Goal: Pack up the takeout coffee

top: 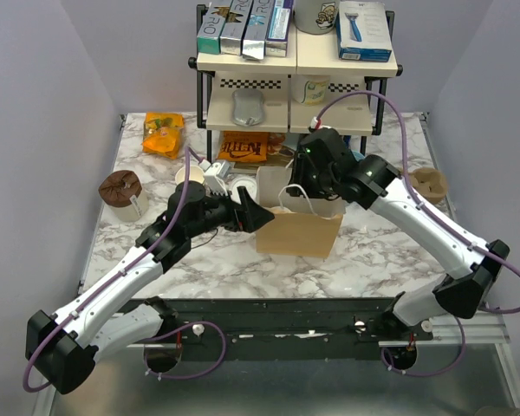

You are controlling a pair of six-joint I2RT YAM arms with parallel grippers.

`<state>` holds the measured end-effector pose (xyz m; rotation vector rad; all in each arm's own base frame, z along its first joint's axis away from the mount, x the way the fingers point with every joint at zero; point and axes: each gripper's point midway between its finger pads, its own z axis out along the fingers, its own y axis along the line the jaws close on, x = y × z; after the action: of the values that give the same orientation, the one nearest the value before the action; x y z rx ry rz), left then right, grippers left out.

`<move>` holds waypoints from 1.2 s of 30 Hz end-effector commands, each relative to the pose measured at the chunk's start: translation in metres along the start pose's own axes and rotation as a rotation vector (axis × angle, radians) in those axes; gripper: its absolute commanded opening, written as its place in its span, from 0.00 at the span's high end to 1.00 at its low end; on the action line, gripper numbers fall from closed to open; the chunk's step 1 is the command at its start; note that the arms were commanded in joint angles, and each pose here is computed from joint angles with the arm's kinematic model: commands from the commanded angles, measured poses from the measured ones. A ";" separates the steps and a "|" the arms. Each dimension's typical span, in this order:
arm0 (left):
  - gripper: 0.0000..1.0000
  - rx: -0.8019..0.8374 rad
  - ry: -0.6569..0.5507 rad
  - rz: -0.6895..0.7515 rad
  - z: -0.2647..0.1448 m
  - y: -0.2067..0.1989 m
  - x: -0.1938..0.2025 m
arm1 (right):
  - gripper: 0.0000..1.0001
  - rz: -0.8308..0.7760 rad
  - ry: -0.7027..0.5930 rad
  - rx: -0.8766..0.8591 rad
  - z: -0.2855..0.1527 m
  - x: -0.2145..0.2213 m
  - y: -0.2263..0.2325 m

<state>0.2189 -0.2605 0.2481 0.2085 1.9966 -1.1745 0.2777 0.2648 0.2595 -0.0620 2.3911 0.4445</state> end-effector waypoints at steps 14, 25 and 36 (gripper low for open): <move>0.01 -0.040 -0.105 0.065 -0.031 -0.017 -0.031 | 0.23 -0.133 -0.545 -0.143 -0.145 -0.106 -0.006; 0.01 -0.180 -0.160 0.101 -0.056 -0.006 -0.049 | 0.00 -0.123 -0.509 0.293 -0.119 -0.081 -0.170; 0.01 -0.302 -0.152 0.108 -0.068 0.017 -0.044 | 0.00 -0.912 -0.421 0.116 -0.026 -0.063 -0.183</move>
<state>0.2187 -0.2022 0.2828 0.1001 1.9704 -0.8702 0.3068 0.0632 0.2410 -0.5283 1.9720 -0.0819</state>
